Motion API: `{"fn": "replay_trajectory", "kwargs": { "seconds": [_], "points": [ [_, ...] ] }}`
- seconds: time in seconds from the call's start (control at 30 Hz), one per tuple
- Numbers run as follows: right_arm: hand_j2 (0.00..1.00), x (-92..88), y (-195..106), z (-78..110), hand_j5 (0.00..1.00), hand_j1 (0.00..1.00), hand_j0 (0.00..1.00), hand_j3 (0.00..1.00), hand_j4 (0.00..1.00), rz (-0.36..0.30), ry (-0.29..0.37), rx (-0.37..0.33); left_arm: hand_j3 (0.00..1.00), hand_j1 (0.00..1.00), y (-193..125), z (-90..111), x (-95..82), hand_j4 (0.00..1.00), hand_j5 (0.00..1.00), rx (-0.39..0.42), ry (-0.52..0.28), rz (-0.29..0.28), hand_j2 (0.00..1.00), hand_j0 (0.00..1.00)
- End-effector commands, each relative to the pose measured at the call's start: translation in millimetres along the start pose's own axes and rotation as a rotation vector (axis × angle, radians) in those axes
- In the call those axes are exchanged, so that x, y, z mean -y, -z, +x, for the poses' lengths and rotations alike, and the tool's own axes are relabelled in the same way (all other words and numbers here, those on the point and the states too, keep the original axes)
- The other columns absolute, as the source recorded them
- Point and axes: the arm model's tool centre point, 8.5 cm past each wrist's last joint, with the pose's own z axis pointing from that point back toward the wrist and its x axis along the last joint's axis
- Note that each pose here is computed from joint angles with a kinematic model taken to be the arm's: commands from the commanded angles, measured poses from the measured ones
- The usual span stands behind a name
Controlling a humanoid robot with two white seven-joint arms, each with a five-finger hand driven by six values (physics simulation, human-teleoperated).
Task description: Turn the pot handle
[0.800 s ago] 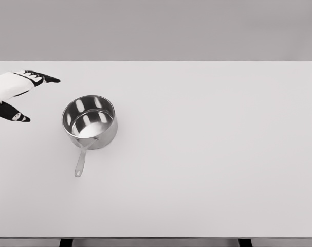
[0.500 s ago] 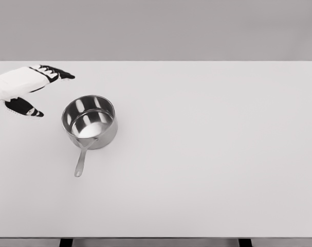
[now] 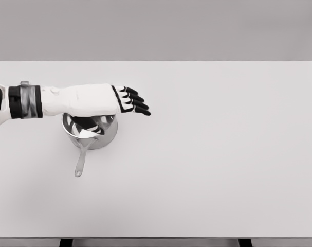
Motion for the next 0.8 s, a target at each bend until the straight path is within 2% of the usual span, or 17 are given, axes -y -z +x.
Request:
{"fn": "replay_trajectory", "kwargs": {
  "seconds": [0.0, 0.1, 0.2, 0.23, 0.37, 0.43, 0.6, 0.77],
  "points": [
    [1.0, 0.1, 0.0, -0.1, 1.0, 1.0, 1.0, 1.0, 1.0, 0.0, 0.0, 0.0, 1.0, 1.0, 8.9, 12.2, 3.6, 1.0, 1.0, 0.101, 0.039, 0.0, 1.0, 1.0],
    [1.0, -0.1, 0.0, -0.1, 1.0, 1.0, 1.0, 1.0, 1.0, 0.001, 0.0, 0.0, 1.0, 1.0, 13.5, 14.8, 5.8, 1.0, 1.0, 0.115, 0.031, 0.005, 1.0, 1.0],
    [1.0, -0.1, 0.0, -0.1, 1.0, 1.0, 1.0, 1.0, 1.0, 0.001, 0.0, 0.0, 1.0, 1.0, 12.2, 14.8, 20.4, 1.0, 1.0, 0.111, -0.001, -0.016, 1.0, 1.0],
    [1.0, -0.1, 0.0, -0.1, 1.0, 1.0, 1.0, 1.0, 1.0, 0.001, 0.0, 0.0, 1.0, 1.0, 10.0, 15.2, 34.1, 1.0, 1.0, 0.106, -0.028, -0.036, 1.0, 1.0],
    [1.0, 0.1, 0.0, -0.1, 1.0, 1.0, 1.0, 1.0, 1.0, 0.0, 0.0, 0.0, 1.0, 1.0, -0.4, 13.4, 50.1, 1.0, 1.0, 0.083, -0.06, -0.07, 1.0, 1.0],
    [1.0, 0.1, 0.0, -0.1, 1.0, 1.0, 1.0, 1.0, 1.0, 0.0, 0.0, 0.0, 1.0, 1.0, -2.8, 12.6, 51.2, 1.0, 1.0, 0.077, -0.062, -0.075, 1.0, 1.0],
    [1.0, -0.1, 0.0, -0.1, 1.0, 1.0, 1.0, 1.0, 1.0, 0.001, 0.0, 0.0, 1.0, 1.0, -12.2, 12.1, 66.8, 1.0, 1.0, 0.057, -0.093, -0.107, 1.0, 1.0],
    [1.0, 0.1, 0.0, -0.1, 1.0, 1.0, 1.0, 1.0, 1.0, 0.0, 0.0, 0.0, 1.0, 1.0, -14.6, 10.7, 70.1, 1.0, 1.0, 0.041, -0.076, -0.129, 1.0, 1.0]
  ]
}}
